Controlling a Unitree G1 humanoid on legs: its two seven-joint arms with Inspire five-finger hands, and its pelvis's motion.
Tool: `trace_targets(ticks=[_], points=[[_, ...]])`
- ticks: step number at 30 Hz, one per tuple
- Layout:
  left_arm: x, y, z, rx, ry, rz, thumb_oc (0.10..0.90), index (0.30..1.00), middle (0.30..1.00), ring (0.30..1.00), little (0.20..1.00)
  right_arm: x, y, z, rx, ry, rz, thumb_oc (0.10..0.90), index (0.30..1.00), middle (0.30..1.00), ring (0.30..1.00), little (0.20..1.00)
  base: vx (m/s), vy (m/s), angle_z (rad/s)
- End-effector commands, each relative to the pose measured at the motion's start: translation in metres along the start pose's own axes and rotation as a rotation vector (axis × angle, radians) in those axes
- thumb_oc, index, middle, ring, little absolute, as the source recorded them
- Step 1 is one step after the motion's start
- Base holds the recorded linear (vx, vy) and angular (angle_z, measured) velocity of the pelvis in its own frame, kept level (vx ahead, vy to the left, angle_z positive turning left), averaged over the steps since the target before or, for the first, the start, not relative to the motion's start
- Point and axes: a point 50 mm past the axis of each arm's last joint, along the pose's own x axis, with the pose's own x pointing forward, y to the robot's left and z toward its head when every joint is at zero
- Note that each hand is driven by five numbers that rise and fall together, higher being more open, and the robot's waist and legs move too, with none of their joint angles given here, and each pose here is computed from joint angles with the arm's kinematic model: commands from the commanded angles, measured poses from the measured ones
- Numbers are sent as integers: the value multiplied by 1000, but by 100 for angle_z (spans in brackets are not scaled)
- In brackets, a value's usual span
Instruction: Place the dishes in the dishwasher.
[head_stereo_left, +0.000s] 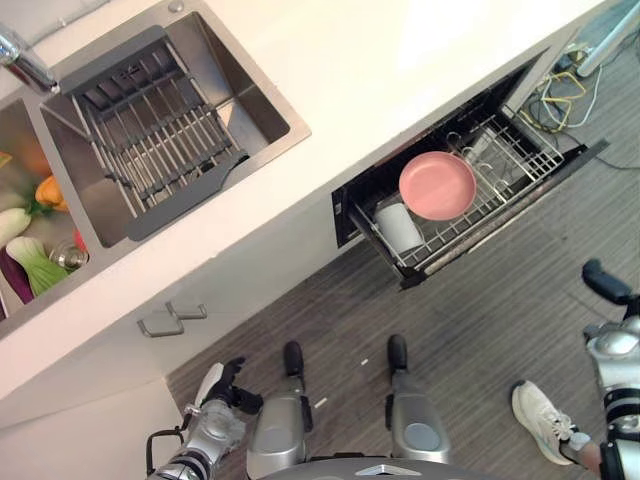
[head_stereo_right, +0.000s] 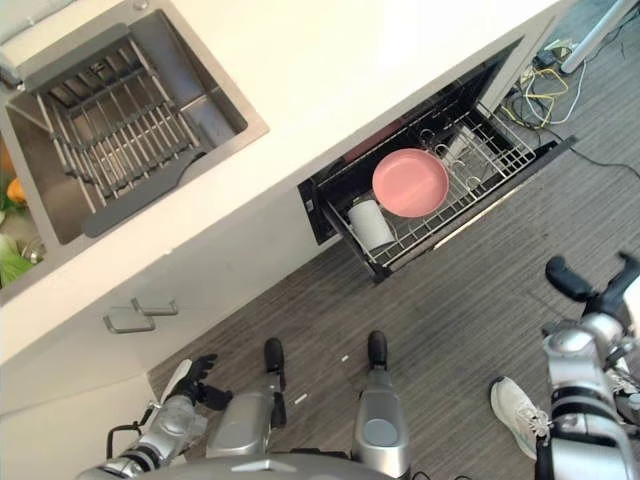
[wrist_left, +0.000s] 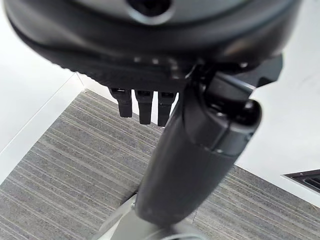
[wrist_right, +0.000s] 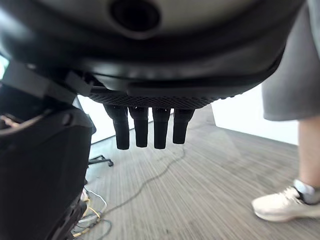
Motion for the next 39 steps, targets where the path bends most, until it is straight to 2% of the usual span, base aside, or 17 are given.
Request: trace_targets(ticks=[1,2,5,12,24,25,26,27,31,33,34,35,37,38,39], points=[[-2,-17,4,48,-13,-59,800,900,900,900,900,28,-31,94,116,-308,-120,400,300,300,300,300,-43,6,2],[-2,-17,4,48,-13,-59,800,900,900,900,900,28,-31,94,116,-308,-120,400,300,300,300,300,-84,5,5],[-5,-27,15,55,-78,-96,800,900,900,900,900,28,-16,147,107,-423,-69,400,300,300,300,300,-65,-15,4],[-12,-38,11,31,-83,-122,800,900,900,900,900,19,-10,218,52,-607,-34,400,300,300,300,300,-9,-61,30],[-10,-31,1,54,-47,-105,800,900,900,900,900,22,-26,267,-25,-670,-72,400,300,300,300,300,17,-49,47],[-10,-28,-1,42,-30,-93,800,900,900,900,900,19,-20,267,-14,-673,-57,439,359,359,359,359,23,-37,45],[-9,-28,-4,46,-19,-92,800,900,900,900,900,20,-13,258,-49,-660,-34,759,839,839,839,839,23,-36,41],[-9,-28,-4,46,-19,-92,800,900,900,900,900,20,-13,258,-49,-660,-34,800,900,900,900,900,29,-18,42],[-10,-28,-8,69,3,-99,800,900,900,900,900,16,7,238,-80,-622,36,800,900,900,900,900,25,5,13],[-10,-28,-14,17,58,-87,800,900,900,900,900,-2,50,193,-47,-526,189,800,900,900,900,900,67,25,15],[-9,-22,-19,-26,107,-60,800,900,900,900,900,-19,81,133,-78,-389,328,800,900,900,900,900,53,14,19],[-9,-22,-20,-24,108,-60,800,900,900,900,900,-19,81,132,-78,-387,330,800,900,900,900,900,79,-7,18],[-9,-18,-26,-40,152,-54,800,900,900,900,900,-45,106,64,-96,-181,488,800,900,900,900,900,77,-19,2],[-8,-17,-28,-32,166,-59,800,900,900,900,900,-68,119,24,-120,-49,578,800,900,900,900,900,86,-27,16],[-8,-16,-28,-24,171,-68,800,900,900,900,900,-80,118,-9,-149,48,614,800,900,900,900,900,99,-36,28]])
